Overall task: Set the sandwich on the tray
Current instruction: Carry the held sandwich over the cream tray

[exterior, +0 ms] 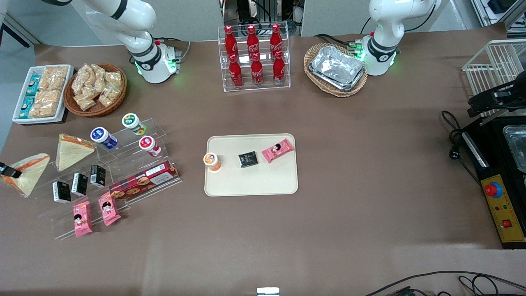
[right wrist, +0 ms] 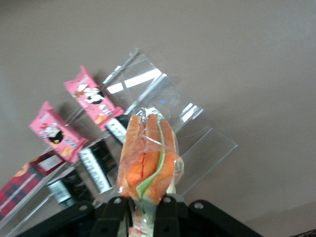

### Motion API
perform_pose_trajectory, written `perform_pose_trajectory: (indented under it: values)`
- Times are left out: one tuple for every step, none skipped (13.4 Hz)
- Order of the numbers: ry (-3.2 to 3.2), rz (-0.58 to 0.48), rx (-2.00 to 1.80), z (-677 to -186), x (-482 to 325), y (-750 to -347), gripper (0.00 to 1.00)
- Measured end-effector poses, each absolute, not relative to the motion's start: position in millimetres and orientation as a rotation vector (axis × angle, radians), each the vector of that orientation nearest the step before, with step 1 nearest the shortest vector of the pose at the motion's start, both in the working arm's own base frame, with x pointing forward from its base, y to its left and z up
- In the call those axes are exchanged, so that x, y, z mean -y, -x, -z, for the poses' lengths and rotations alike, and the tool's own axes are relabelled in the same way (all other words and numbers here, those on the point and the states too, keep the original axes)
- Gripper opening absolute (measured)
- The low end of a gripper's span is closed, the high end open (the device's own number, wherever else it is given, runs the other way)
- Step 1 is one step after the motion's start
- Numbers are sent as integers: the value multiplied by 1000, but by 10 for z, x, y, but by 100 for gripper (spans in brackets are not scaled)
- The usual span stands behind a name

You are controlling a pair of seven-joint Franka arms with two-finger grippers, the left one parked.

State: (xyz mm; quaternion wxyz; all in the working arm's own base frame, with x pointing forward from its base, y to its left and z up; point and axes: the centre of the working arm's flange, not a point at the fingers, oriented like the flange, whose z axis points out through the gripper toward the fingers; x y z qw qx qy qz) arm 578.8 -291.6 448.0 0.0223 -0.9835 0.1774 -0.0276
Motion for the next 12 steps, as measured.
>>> perform_pose_trajectory:
  values:
    - [3047,85,-524,-4606,2825,-5841,19]
    - [3045,79,-510,-4712,2720,-5896,19]
    - [3040,65,-508,-4800,2610,-5945,19]
    - [3031,41,-523,-4877,2492,-5984,19]
    - [3020,16,-550,-4945,2360,-6023,19]
    - [3009,-9,-583,-5007,2191,-6068,19]
    - [3000,-29,-620,-5057,1999,-6109,19]
    - [2994,-44,-659,-5106,1787,-6148,19]
    - [2986,-60,-698,-5152,1558,-6183,19]
    - [2977,-78,-743,-5193,1323,-6208,19]
    - [2967,-96,-789,-5230,1088,-6223,19]
    - [2956,-115,-837,-5260,848,-6232,19]
